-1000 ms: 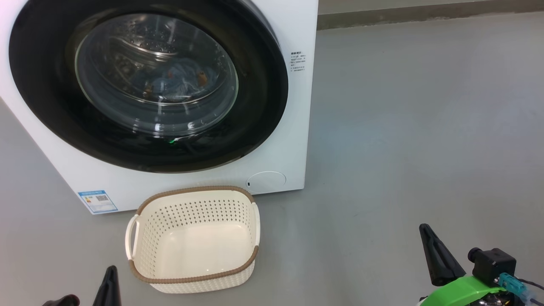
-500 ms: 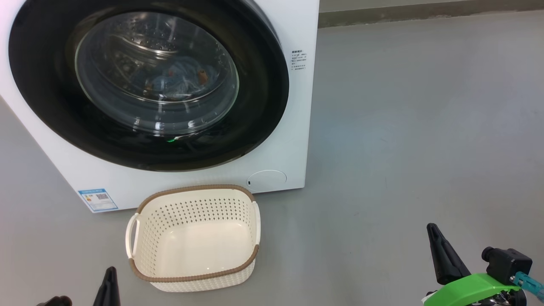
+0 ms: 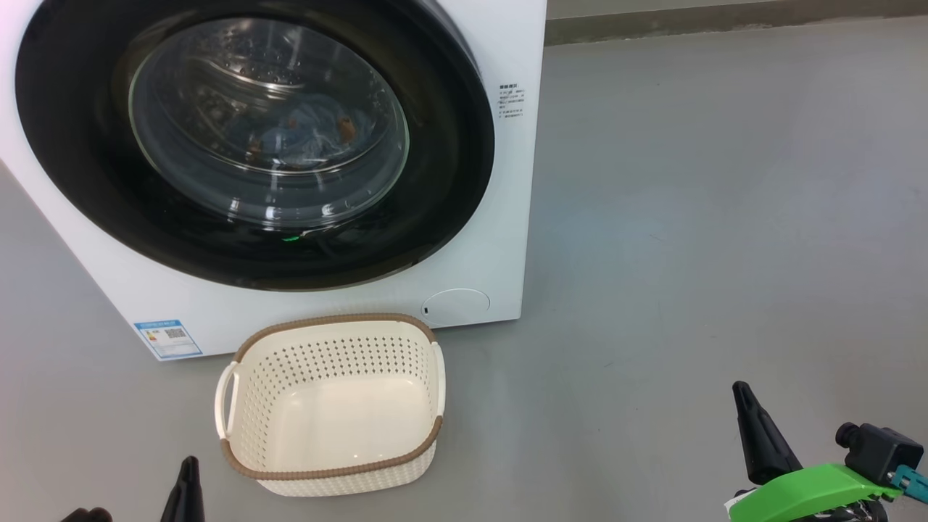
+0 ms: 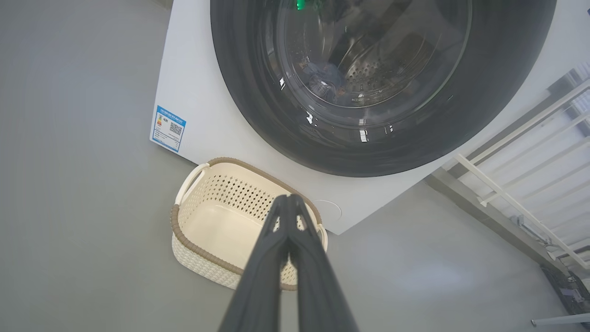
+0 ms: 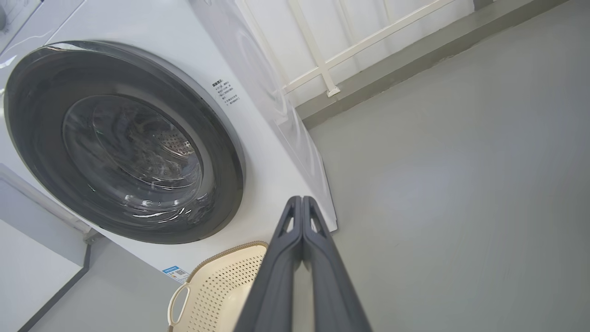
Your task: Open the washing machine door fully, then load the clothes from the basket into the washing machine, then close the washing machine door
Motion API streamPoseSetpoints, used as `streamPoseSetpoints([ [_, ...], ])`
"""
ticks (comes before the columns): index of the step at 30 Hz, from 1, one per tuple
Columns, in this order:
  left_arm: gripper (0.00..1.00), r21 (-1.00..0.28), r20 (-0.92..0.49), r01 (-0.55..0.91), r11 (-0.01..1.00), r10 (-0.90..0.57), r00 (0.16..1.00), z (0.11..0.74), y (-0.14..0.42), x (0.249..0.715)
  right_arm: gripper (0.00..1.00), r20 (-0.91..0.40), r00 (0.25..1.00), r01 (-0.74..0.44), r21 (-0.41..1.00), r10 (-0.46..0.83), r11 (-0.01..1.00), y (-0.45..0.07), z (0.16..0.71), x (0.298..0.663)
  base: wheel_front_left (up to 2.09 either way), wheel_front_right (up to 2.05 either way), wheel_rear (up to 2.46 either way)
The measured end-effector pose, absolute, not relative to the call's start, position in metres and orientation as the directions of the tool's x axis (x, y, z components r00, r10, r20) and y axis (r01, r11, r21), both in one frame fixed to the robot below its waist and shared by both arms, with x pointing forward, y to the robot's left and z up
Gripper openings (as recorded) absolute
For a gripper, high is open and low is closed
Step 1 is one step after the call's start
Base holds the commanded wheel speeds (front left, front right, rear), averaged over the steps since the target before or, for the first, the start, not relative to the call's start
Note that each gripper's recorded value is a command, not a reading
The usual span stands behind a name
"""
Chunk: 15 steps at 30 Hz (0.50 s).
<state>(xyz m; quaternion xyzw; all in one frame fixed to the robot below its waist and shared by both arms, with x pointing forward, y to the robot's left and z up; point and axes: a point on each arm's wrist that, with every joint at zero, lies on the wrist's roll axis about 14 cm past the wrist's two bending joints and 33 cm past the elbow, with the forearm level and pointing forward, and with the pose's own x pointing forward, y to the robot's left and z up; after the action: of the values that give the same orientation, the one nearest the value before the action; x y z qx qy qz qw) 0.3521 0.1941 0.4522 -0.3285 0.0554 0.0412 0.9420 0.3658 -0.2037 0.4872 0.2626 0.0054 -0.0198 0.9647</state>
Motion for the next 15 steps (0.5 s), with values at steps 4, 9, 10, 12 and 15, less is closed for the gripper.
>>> streamPoseSetpoints([
  [4, 0.0, -0.643, -0.134, -0.12, 0.757, 0.043, 0.99, 0.4527, 0.1945, 0.3528, 0.0, -0.033, 0.999, 0.049, 0.55, -0.037, 0.834, -0.203, 0.4853, 0.366, 0.0, 0.0, 0.0],
  [9, 0.0, -0.678, -0.143, -0.131, 0.723, 0.045, 0.989, 0.4515, 0.1949, 0.3528, 0.0, -0.043, 0.998, 0.06, 0.599, -0.043, 0.799, -0.204, 0.4838, 0.3662, 0.0, 0.0, 0.0],
  [10, 0.0, -0.686, -0.145, -0.132, 0.715, 0.043, 0.988, 0.4514, 0.1947, 0.3529, 0.0, -0.045, 0.998, 0.062, 0.605, -0.043, 0.794, -0.204, 0.4834, 0.3662, 0.0, 0.0, 0.0],
  [12, 0.0, -0.703, -0.145, -0.134, 0.699, 0.044, 0.988, 0.4521, 0.1949, 0.3538, 0.0, -0.049, 0.998, 0.066, 0.625, -0.045, 0.778, -0.2045, 0.4829, 0.3663, 0.0, 0.0, 0.0],
  [15, 0.0, -0.722, -0.141, -0.132, 0.679, 0.043, 0.989, 0.4543, 0.1946, 0.3561, 0.0, -0.055, 0.997, 0.074, 0.651, -0.051, 0.755, -0.2062, 0.4821, 0.3663, 0.0, 0.0, 0.0],
])
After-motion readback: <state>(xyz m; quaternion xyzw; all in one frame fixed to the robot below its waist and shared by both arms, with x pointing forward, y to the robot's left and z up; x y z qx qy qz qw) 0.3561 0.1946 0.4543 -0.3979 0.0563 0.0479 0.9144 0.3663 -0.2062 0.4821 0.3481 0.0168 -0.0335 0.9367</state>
